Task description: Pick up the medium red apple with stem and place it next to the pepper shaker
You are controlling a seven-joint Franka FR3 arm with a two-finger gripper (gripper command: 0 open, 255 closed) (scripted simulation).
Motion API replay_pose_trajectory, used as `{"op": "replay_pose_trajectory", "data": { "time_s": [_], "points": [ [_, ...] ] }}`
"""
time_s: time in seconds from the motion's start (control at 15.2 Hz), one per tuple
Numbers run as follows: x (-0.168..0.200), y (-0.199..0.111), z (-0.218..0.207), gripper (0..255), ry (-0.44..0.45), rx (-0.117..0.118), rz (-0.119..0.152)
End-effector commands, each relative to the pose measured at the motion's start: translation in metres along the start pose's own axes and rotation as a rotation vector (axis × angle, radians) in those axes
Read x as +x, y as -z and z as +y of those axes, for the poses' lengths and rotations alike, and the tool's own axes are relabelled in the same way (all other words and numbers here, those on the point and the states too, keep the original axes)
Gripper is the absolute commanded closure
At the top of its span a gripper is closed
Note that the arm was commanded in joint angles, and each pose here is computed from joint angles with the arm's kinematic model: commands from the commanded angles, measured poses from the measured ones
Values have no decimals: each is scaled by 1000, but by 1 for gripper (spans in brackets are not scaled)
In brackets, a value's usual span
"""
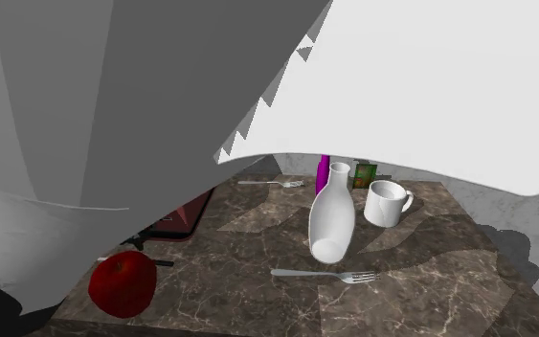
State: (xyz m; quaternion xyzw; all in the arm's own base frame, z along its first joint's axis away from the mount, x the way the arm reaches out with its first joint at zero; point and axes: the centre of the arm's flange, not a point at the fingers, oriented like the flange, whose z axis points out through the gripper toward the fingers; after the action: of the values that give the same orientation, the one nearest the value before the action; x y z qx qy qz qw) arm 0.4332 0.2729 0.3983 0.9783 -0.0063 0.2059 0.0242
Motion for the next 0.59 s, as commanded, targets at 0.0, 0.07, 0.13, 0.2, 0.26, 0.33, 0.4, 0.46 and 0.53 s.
{"op": "replay_pose_trajectory", "data": {
  "time_s": [0.0,0.07,0.13,0.2,0.26,0.33,0.4,0.46,0.53],
  "points": [
    [0,13,0,0,0,0,0],
    [0,26,0,0,0,0,0],
    [0,40,0,0,0,0,0],
    [0,50,0,0,0,0,0],
    [0,50,0,0,0,0,0],
    [0,50,0,0,0,0,0],
    [0,50,0,0,0,0,0],
    [0,50,0,0,0,0,0],
    [0,50,0,0,0,0,0]
  ]
}}
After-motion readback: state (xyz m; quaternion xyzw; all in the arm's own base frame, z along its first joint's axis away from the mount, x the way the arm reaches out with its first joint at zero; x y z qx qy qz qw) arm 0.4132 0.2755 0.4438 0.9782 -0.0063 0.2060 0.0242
